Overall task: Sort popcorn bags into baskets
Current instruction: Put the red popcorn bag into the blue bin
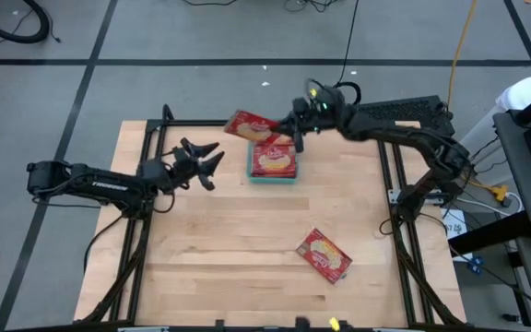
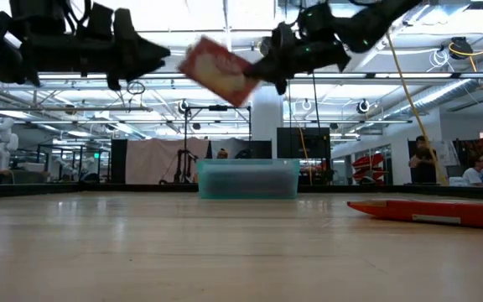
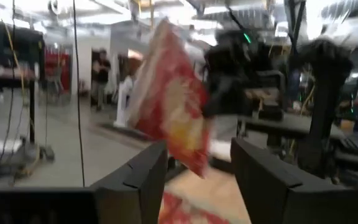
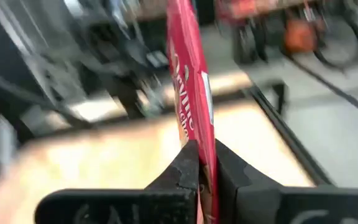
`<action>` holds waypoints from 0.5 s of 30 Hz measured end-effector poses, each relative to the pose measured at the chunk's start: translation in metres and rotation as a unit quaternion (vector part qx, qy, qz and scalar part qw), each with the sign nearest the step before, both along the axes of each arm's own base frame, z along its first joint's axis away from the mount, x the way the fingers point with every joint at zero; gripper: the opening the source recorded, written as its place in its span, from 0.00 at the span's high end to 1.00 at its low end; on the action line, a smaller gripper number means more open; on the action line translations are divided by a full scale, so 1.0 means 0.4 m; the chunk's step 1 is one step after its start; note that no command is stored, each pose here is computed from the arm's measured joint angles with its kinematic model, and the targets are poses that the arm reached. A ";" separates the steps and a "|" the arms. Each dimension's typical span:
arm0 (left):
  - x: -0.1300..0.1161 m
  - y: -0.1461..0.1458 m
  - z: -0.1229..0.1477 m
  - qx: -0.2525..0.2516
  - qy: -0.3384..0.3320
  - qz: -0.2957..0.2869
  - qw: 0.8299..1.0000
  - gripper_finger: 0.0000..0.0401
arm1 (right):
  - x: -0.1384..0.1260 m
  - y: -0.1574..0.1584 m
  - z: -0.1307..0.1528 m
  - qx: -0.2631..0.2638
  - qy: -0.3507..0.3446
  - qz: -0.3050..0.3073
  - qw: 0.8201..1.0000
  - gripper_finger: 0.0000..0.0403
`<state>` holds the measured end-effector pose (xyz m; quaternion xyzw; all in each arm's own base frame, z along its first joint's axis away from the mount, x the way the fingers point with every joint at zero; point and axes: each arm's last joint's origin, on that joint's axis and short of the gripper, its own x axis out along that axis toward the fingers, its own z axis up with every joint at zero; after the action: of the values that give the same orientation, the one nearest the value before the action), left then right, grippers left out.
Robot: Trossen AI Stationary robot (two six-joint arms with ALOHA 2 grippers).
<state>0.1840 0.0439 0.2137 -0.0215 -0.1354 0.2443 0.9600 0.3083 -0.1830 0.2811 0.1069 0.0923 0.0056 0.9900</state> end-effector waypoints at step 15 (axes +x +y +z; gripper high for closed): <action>0.012 -0.019 -0.041 -0.059 0.062 -0.032 0.996 0.59 | -0.076 -0.244 0.018 -0.024 0.191 -0.050 0.980 0.98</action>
<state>0.1886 0.0362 0.1973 -0.0678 -0.0604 0.2217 0.9709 0.2778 -0.2806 0.2882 0.0869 0.2740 -0.0664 0.9555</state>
